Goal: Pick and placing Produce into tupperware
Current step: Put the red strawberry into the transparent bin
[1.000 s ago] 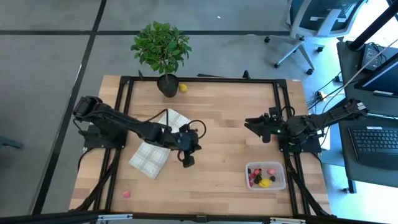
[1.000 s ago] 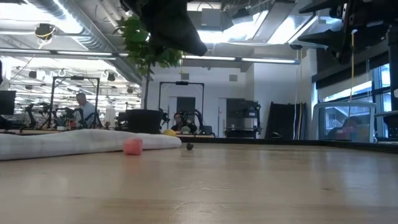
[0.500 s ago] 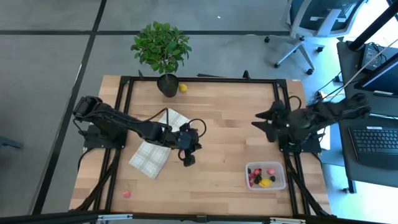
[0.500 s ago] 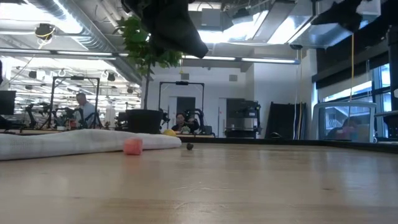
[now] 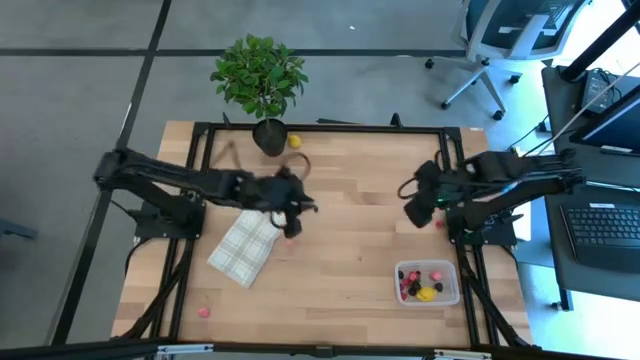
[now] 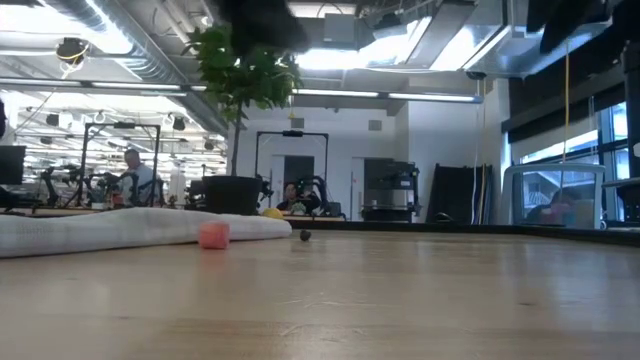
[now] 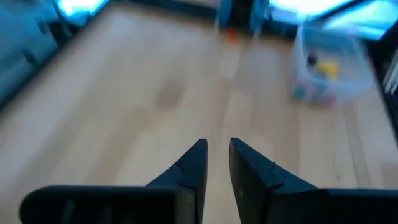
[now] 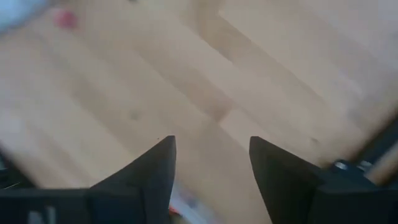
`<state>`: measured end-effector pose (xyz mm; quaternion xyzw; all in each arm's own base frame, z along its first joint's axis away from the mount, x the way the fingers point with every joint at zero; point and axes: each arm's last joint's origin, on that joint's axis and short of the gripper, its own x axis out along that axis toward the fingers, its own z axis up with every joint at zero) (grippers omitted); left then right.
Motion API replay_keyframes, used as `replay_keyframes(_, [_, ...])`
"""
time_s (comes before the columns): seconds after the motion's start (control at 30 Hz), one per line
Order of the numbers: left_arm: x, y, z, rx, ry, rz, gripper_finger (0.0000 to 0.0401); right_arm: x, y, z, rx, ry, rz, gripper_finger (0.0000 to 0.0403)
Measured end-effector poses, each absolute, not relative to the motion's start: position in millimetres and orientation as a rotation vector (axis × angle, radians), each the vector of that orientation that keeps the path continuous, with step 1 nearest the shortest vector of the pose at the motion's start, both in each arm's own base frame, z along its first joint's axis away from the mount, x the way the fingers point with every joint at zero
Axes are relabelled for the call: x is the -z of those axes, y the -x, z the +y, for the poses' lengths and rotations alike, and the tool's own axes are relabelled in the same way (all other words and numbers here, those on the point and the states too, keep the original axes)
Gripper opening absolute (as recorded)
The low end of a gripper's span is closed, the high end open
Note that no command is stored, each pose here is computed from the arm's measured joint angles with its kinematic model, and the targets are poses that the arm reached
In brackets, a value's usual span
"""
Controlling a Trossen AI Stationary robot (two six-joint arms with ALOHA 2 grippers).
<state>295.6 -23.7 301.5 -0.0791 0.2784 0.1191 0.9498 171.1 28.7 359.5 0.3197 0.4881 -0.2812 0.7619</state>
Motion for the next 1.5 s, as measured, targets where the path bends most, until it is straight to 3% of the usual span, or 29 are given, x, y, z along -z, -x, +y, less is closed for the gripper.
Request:
replay_keyframes(0.23, [-343,-225,-2,-0.293,0.109,0.309,0.0057,-333,-194,29,0.633,-0.521,1.257,0.0205])
replay_keyframes(0.57, [-281,-151,9,-0.346,0.219,0.142,0.003,-283,-212,7,0.812,-0.491,1.521,0.0217])
replay_keyframes(0.87, [-228,-136,10,-0.359,0.377,0.088,0.0011,-232,-213,-16,0.759,-0.385,1.693,0.0294])
replay_keyframes(1.03, [-220,-136,10,-0.365,0.401,0.104,0.0002,-211,-203,-18,0.692,-0.308,1.786,0.0334])
replay_keyframes(1.23, [-220,-136,10,-0.367,0.401,0.097,0.0007,-194,-189,-15,0.787,-0.353,1.849,0.0342])
replay_keyframes(1.4, [-220,-136,10,-0.369,0.401,0.097,0.0019,-171,-177,-15,0.73,-0.515,1.913,0.0343])
replay_keyframes(1.5, [-220,-136,10,-0.378,0.401,0.096,0.0026,-170,-174,-14,0.683,-0.49,1.983,0.0343])
